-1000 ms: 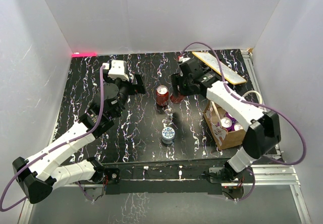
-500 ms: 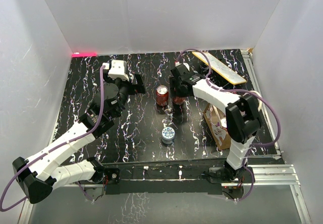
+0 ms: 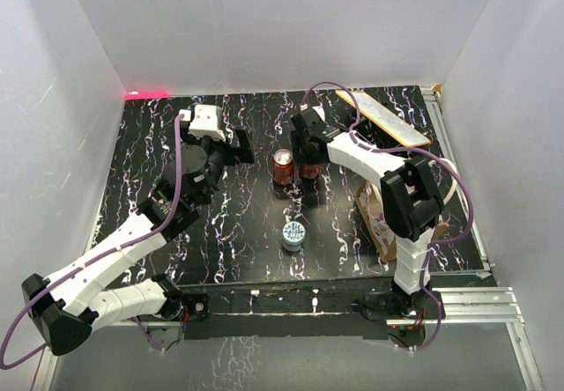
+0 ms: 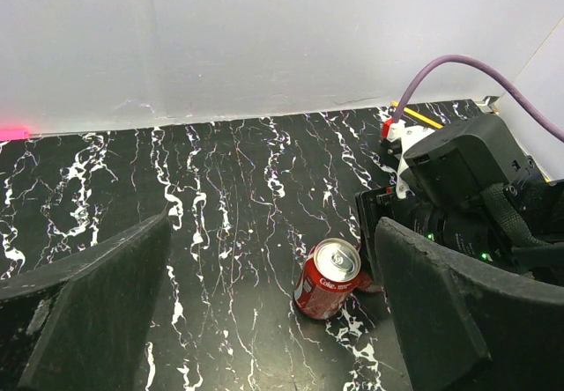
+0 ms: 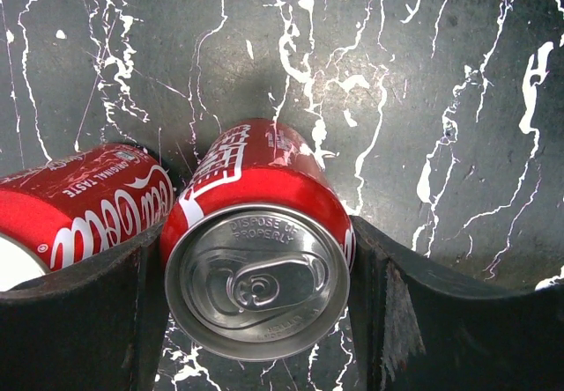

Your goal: Take the beverage out of the canvas bag

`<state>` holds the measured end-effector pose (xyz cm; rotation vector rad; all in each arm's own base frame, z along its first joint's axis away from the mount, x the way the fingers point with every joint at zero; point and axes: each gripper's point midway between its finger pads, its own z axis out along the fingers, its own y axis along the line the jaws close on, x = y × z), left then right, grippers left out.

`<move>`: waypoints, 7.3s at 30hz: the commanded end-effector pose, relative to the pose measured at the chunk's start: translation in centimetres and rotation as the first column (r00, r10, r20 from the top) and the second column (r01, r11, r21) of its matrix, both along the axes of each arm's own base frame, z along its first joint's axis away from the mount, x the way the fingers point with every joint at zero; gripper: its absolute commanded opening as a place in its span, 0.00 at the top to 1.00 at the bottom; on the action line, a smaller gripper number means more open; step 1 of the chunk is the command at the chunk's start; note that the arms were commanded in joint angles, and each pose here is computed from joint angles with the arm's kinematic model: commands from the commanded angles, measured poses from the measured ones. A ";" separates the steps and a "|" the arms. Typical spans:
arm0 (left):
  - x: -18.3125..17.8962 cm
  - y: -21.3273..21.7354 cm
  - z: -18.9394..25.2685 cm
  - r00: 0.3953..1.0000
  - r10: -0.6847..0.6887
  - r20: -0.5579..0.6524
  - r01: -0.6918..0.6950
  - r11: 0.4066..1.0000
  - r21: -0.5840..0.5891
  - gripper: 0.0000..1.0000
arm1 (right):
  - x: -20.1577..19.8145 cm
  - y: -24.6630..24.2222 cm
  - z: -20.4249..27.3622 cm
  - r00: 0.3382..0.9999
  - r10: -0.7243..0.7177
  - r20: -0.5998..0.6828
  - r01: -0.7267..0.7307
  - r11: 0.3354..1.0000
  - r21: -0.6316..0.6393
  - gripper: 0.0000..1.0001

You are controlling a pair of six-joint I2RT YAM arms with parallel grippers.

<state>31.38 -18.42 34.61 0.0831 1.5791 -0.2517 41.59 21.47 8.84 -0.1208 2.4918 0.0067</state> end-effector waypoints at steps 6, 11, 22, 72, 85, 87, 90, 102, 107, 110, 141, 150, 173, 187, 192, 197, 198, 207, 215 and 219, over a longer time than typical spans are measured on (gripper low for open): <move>-0.4 0.6 1.8 0.999 0.010 0.045 -0.009 0.999 -0.037 0.03 | 1.8 0.7 2.7 0.998 -0.017 0.061 0.016 1.000 0.015 0.73; -0.4 0.6 1.7 0.999 0.011 0.042 -0.010 0.999 -0.035 0.03 | 1.6 0.7 2.8 0.999 -0.013 0.053 0.012 1.000 0.013 0.59; -0.3 0.3 1.5 0.999 0.006 0.037 -0.004 0.999 -0.032 0.03 | 2.0 1.0 5.0 0.996 0.008 0.085 -0.010 1.000 0.019 0.35; -0.1 -0.4 0.8 1.000 -0.014 0.008 0.014 0.999 -0.037 0.03 | -13.1 -25.1 10.7 0.737 -0.643 0.206 0.640 0.763 0.091 0.19; -0.2 -0.2 1.1 1.000 -0.009 0.014 0.010 0.999 -0.039 0.03 | -14.3 -24.9 7.5 0.692 -0.709 0.135 0.698 0.705 0.128 0.21; -0.2 -0.1 1.1 1.000 -0.008 0.014 0.009 0.999 -0.039 0.03 | -14.5 -25.0 7.3 0.687 -0.714 0.130 0.703 0.700 0.128 0.21; -0.2 -0.2 1.1 1.000 -0.009 0.015 0.010 0.999 -0.041 0.03 | -14.8 -25.3 6.8 0.678 -0.725 0.125 0.714 0.689 0.123 0.21; -0.2 -0.2 1.2 1.000 -0.012 0.016 0.013 0.999 -0.042 0.03 | -14.4 -24.4 3.9 0.717 -0.694 0.058 0.683 0.717 0.141 0.21; -0.2 -0.3 1.1 1.000 -0.014 0.015 0.014 0.999 -0.041 0.03 | -14.4 -24.0 2.6 0.731 -0.682 0.026 0.674 0.728 0.129 0.21; -0.2 -0.3 1.1 1.000 -0.015 0.015 0.016 0.999 -0.042 0.03 | -14.3 -24.1 2.2 0.729 -0.684 0.027 0.677 0.726 0.126 0.21; -0.4 -0.3 1.3 1.000 -0.024 0.018 0.025 0.998 -0.049 0.03 | -14.0 -24.4 1.3 0.717 -0.696 0.039 0.683 0.713 0.157 0.38; -0.5 -0.3 1.5 0.999 -0.027 0.019 0.028 0.998 -0.056 0.03 | -13.9 -25.1 5.1 0.690 -0.711 0.134 0.682 0.701 0.207 0.48; -0.6 -0.3 1.5 0.999 -0.031 0.019 0.032 0.998 -0.063 0.03 | -15.3 -25.2 18.2 0.525 -0.756 0.391 0.526 0.650 0.549 0.73; -0.6 -0.4 1.5 0.999 -0.033 0.017 0.035 0.997 -0.066 0.03 | -14.3 -22.3 26.4 0.543 -0.653 0.527 0.255 0.727 0.638 0.88; -0.6 -0.4 1.6 0.999 -0.032 0.019 0.034 0.997 -0.066 0.03 | -12.5 -19.3 28.5 0.619 -0.512 0.596 0.080 0.796 0.600 0.91; -0.6 -0.3 1.5 0.999 -0.030 0.018 0.032 0.997 -0.065 0.03 | -10.6 -16.4 29.5 0.692 -0.353 0.629 -0.075 0.832 0.550 0.92; -0.6 -0.3 1.6 0.999 -0.030 0.019 0.031 0.997 -0.067 0.03 | -10.1 -15.8 29.3 0.713 -0.322 0.623 -0.100 0.832 0.545 0.92; -0.6 -0.3 1.6 0.999 -0.027 0.020 0.028 0.997 -0.065 0.03 | -7.3 -10.3 25.1 0.869 -0.140 0.475 -0.233 0.732 0.640 0.92; -0.5 -0.3 1.5 0.999 -0.027 0.018 0.028 0.998 -0.063 0.03 | -7.7 -2.5 19.4 0.926 -0.008 0.376 -0.242 0.754 0.611 0.92; -0.5 -0.2 1.5 1.000 -0.022 0.020 0.024 0.998 -0.060 0.03 | -8.1 0.4 16.1 0.941 0.050 0.334 -0.232 0.815 0.531 0.92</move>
